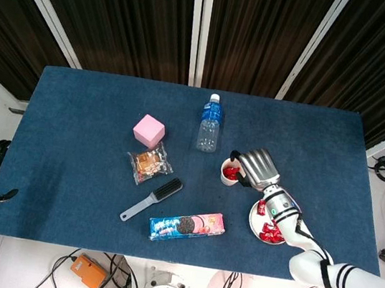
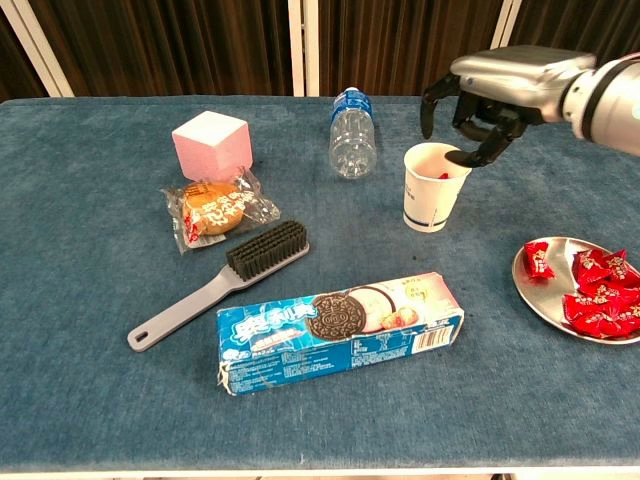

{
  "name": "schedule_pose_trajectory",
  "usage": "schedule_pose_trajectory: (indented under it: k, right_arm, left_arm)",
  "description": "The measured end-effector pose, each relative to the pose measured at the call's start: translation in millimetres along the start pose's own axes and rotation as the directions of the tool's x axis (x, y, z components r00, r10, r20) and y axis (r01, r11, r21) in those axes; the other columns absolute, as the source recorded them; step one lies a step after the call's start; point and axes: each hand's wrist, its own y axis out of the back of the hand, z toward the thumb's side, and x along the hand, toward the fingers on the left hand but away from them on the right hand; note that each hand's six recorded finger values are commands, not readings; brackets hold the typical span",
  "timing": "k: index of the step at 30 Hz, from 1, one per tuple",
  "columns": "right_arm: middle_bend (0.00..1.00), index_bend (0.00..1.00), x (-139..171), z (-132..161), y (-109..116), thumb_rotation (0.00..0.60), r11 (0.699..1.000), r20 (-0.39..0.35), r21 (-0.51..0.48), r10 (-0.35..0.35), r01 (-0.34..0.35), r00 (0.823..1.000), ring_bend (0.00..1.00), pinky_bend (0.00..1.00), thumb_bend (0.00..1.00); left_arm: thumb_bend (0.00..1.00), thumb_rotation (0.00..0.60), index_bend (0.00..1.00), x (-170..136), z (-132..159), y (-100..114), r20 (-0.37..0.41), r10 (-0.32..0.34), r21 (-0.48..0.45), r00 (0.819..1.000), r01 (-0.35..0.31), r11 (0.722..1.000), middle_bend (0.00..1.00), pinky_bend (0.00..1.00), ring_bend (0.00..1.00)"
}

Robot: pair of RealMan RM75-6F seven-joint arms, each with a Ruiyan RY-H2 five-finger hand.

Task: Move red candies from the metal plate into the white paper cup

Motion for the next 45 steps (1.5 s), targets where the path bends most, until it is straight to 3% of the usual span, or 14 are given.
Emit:
schedule_pose_trajectory:
  k: [4,10,13,22,45]
  right_arm:
    - [0.91,0.51,36.4,-21.6,-2.7,0.6,1.0,0.045,0.003,-0.003,0.003,0.999,1.0,1.0,0.46]
    - [0.91,0.51,97.9,-49.7,-36.4,0.6,0.995,0.118,0.031,0.087,-0.092,0.989,1.0,1.0,0.37]
    - [0.91,0.51,110.9,-55.1,-51.9,0.6,0.99,0.127,0.051,0.122,-0.13,0.984,1.0,1.0,0.36]
    - [0.91,0.5,102.4,-52.2,-75.0,0.6,0.985,0.101,0.103,0.128,-0.138,0.987,1.0,1.0,0.33]
    - [0.91,0.55,90.9,-45.9,-89.7,0.6,0.979,0.09,0.121,0.151,-0.161,0.984,1.0,1.0,0.33]
  left_arm:
    - [0.0,0.6,0.07,0.6,1.9,-1.0,0.011,0.003,-0.004,1.0,-0.003,1.0,0.1,0.0,0.0]
    - [0.0,0.6,0.07,1.8,7.1,-3.1,0.033,0.008,-0.012,0.999,-0.008,1.0,0.1,0.0,0.0]
    - [0.0,0.6,0.07,2.1,9.2,-3.1,0.04,0.012,-0.013,0.999,-0.011,1.0,0.1,0.0,0.0]
    - [0.0,0.6,0.07,-2.6,6.3,-0.5,0.027,0.018,-0.011,0.999,-0.017,1.0,0.1,0.0,0.0]
    - [0.0,0.6,0.07,-5.1,0.9,-3.1,0.013,0.016,-0.016,1.0,-0.016,1.0,0.1,0.0,0.0]
